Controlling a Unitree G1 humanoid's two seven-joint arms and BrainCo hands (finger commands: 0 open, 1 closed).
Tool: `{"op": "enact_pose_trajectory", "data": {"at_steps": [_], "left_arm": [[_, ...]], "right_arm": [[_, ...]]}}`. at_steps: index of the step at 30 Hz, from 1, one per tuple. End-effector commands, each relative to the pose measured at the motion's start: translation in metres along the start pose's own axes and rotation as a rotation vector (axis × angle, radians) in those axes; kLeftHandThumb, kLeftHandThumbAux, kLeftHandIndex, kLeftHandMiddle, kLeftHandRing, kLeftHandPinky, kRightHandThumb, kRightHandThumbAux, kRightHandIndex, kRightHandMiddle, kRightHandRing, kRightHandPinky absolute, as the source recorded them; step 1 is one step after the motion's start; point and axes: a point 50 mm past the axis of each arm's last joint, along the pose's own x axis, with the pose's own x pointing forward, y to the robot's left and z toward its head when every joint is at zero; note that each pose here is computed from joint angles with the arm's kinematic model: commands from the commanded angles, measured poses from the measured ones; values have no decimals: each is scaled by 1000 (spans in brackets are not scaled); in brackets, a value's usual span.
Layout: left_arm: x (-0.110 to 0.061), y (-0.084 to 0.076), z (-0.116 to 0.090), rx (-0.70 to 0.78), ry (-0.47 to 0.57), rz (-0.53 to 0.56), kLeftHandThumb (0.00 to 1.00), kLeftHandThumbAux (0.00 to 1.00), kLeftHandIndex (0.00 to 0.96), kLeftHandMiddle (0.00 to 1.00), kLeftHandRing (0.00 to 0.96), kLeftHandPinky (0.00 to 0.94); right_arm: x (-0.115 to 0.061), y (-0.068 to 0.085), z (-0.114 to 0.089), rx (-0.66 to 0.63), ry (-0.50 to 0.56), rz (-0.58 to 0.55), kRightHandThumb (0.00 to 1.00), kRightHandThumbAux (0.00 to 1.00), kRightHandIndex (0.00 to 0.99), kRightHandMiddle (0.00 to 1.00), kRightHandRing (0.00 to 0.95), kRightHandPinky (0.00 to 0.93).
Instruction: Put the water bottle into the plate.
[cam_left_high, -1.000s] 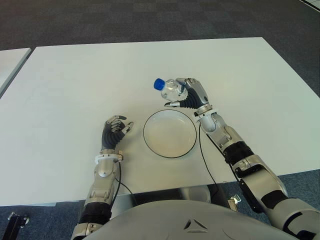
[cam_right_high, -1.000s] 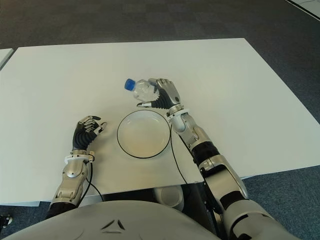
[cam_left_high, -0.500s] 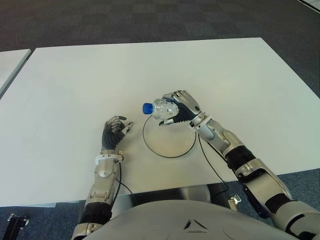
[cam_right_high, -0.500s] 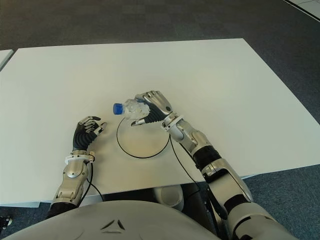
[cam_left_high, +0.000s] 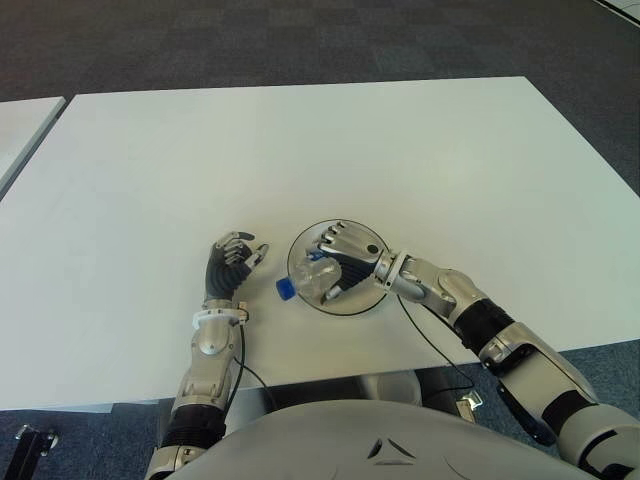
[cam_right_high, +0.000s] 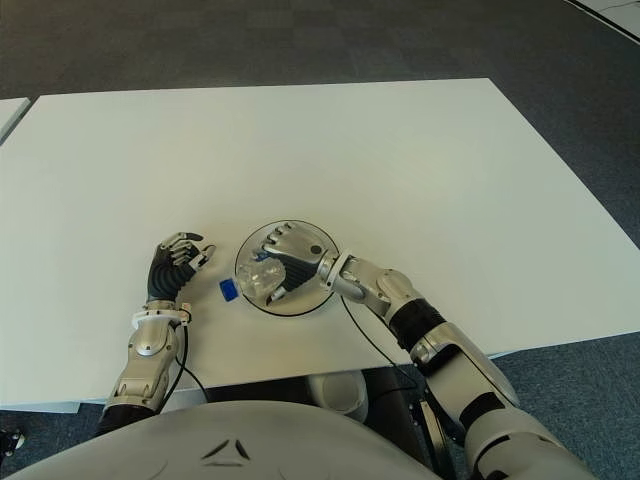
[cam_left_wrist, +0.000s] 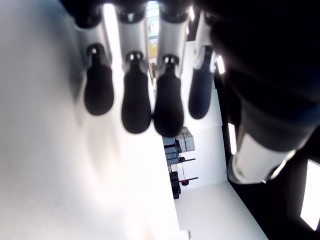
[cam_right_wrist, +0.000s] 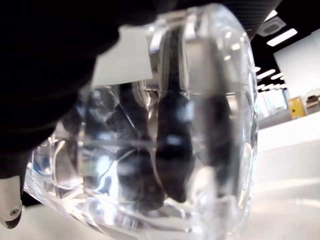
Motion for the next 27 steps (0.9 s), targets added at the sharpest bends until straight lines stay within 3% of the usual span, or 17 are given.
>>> {"op": "enact_pose_trajectory", "data": {"at_steps": [1, 8, 10, 14, 20, 21, 23, 27], "left_arm": [[-4, 0, -8, 3, 53, 3, 707, 715, 437, 695, 674, 647], [-4, 1, -8, 19, 42, 4, 707, 715, 437, 699, 676, 649], [-4, 1, -7, 29, 34, 2, 707, 716, 436, 698, 677, 650], [-4, 1, -7, 24, 38, 1, 706, 717, 436, 696, 676, 646], [-4, 1, -7, 15, 39, 0, 706, 716, 436, 687, 668, 636], [-4, 1, -7, 16, 37, 0, 705, 716, 436, 687, 669, 639], [-4, 1, -7, 14, 37, -3, 705, 716, 436, 687, 670, 642], [-4, 1, -7, 12, 40, -4, 705, 716, 436, 688, 670, 642]], "right_arm": [[1, -4, -3, -63, -15, 161, 704, 722, 438, 919, 904, 900], [0, -2, -3, -103, 41, 350, 701, 724, 438, 907, 891, 868], [0, 0, -3, -94, 77, 412, 697, 725, 434, 775, 750, 711], [0, 0, -3, -76, 112, 468, 696, 724, 431, 707, 681, 630], [2, 0, -1, -79, 146, 535, 687, 726, 414, 440, 397, 375], [3, 0, 0, -82, 150, 541, 572, 720, 310, 334, 289, 280], [3, -4, 2, -94, 152, 553, 442, 713, 185, 205, 159, 161], [3, -5, 3, -110, 154, 576, 379, 699, 90, 94, 61, 67]]}}
